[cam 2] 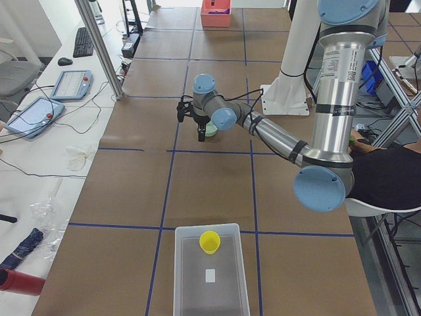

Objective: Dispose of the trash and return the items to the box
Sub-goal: 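Move the left gripper to the pale green bowl rim, then grasp the green bowl rim with the left gripper and lift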

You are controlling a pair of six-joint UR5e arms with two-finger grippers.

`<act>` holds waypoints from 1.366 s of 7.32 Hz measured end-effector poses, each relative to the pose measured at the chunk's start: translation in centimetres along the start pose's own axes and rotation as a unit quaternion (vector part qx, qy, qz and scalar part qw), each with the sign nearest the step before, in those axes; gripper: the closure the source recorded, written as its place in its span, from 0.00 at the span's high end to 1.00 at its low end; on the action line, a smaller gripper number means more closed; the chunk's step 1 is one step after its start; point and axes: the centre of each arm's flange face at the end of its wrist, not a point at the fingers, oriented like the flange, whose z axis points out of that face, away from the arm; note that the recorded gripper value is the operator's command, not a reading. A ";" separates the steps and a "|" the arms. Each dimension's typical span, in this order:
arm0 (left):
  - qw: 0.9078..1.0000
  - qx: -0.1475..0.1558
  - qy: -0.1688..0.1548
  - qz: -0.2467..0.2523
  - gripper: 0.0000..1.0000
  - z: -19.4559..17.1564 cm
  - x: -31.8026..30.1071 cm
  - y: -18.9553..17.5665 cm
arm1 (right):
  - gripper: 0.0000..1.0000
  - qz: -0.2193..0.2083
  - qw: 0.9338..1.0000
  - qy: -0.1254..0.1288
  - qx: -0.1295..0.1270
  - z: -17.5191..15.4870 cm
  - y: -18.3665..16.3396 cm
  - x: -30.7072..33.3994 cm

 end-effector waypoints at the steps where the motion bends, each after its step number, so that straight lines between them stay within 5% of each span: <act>1: 1.000 -0.014 0.003 -0.007 1.00 1.8 1.5 1.5 | 1.00 -0.001 1.000 -0.001 -0.001 0.2 -0.4 -0.1; 5: 0.999 -0.019 -0.012 -0.034 0.96 10.4 8.9 4.0 | 1.00 0.002 1.000 0.003 -0.007 1.1 -0.8 0.6; 9: 0.999 -0.008 -0.039 -0.030 0.53 14.1 9.8 4.5 | 1.00 0.000 1.000 0.004 -0.006 1.1 -1.1 0.5; 10: 0.999 -0.007 -0.043 -0.030 0.22 14.8 9.9 4.3 | 1.00 -0.002 1.000 0.004 -0.005 1.0 -1.2 0.4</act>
